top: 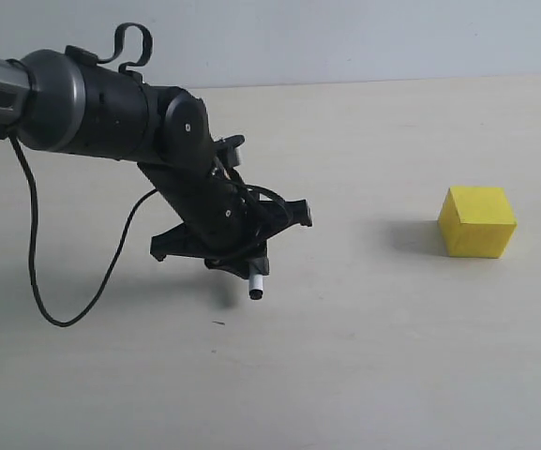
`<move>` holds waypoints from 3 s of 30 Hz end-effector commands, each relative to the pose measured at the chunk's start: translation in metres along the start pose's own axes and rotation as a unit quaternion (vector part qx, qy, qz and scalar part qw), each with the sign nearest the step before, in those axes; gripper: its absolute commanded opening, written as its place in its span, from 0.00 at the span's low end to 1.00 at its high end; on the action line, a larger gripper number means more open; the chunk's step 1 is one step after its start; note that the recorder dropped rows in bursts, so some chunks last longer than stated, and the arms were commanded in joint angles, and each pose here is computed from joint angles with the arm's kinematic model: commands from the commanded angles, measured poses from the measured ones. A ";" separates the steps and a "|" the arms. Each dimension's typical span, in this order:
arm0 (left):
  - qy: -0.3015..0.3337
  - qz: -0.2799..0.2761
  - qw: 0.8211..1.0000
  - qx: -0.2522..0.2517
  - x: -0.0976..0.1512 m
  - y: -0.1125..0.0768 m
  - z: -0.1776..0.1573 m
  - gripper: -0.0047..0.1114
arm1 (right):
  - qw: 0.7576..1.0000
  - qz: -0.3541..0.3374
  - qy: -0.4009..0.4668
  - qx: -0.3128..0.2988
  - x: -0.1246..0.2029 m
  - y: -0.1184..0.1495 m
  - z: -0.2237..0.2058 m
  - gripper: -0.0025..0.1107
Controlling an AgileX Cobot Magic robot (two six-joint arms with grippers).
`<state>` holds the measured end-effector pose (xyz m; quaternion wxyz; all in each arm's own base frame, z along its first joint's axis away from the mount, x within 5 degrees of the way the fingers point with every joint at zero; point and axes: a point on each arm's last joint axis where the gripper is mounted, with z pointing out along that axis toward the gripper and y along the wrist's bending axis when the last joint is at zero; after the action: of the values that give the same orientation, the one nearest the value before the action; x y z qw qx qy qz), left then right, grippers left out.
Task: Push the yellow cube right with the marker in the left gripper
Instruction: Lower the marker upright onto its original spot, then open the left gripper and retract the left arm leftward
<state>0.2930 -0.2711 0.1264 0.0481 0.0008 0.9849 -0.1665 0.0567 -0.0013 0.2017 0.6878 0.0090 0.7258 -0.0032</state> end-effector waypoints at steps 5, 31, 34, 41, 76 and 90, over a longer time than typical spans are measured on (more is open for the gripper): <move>-0.004 -0.001 1.000 -0.007 -0.003 0.001 0.012 0.04 | 1.000 -0.001 -0.004 -0.001 0.001 0.000 0.000 0.02; 0.023 -0.013 0.999 -0.033 -0.001 0.010 0.017 0.08 | 1.000 -0.001 -0.004 -0.001 0.001 0.000 0.000 0.02; 0.024 -0.016 0.999 -0.031 -0.001 0.009 0.017 0.21 | 1.000 -0.001 -0.004 -0.001 0.001 0.000 0.000 0.02; 0.025 -0.009 0.999 -0.028 0.000 0.009 0.017 0.44 | 1.000 -0.001 -0.004 -0.001 0.001 0.000 0.000 0.02; -0.299 0.249 0.912 0.128 0.063 -0.010 -0.138 0.04 | 1.000 -0.001 -0.004 -0.001 0.001 0.000 0.000 0.02; -0.322 0.230 0.905 0.156 0.120 0.046 -0.159 0.04 | 1.000 -0.001 -0.004 -0.001 0.001 0.000 0.000 0.02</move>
<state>0.1615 -0.1778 0.2485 0.3992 0.1845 0.8510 -0.2870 0.0567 -0.0013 0.2017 0.6878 0.0090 0.7258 -0.0032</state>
